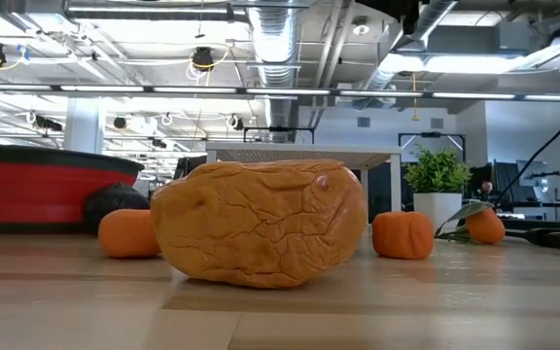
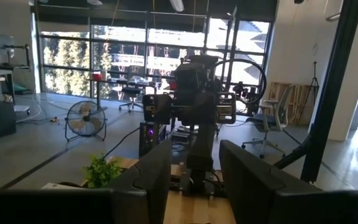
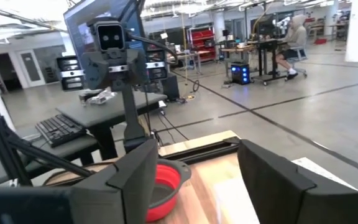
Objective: Pick & Place Fruit
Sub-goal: Put the strainer bowl on the left side of the shelf
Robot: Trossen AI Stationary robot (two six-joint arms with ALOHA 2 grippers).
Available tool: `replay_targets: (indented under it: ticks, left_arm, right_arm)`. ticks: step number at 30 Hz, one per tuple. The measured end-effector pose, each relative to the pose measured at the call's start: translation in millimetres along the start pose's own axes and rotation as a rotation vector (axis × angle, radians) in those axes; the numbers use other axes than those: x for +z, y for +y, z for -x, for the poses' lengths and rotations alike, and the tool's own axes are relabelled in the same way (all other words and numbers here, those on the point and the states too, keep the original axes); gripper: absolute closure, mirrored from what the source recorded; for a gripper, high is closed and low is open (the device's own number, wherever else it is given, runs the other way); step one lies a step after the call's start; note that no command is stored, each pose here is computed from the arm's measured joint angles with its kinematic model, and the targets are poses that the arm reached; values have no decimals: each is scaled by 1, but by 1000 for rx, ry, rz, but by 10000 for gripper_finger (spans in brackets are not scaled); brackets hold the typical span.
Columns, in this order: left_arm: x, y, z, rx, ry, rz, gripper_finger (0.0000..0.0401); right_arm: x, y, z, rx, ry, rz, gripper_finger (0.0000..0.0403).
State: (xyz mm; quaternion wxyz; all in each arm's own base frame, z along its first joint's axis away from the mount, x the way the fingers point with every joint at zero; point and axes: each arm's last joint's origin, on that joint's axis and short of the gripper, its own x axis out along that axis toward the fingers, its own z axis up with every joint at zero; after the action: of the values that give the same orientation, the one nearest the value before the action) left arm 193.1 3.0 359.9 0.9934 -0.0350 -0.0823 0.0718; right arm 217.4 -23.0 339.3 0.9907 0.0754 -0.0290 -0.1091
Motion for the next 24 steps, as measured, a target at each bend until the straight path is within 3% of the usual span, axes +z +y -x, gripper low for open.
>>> replay_targets:
  ticks: [6,12,16,24]
  left_arm:
    - [-1,0,0,1,10,-2,310]
    - [-1,0,0,1,13,-2,391]
    - [-1,0,0,0,15,-2,396]
    - [-2,0,0,1,20,-3,400]
  right_arm:
    - [0,0,0,0,0,1,217]
    - [0,0,0,-1,0,4,325]
    - [1,-4,0,-17,-2,5,392]
    - [1,-10,-1,-40,1,6,400]
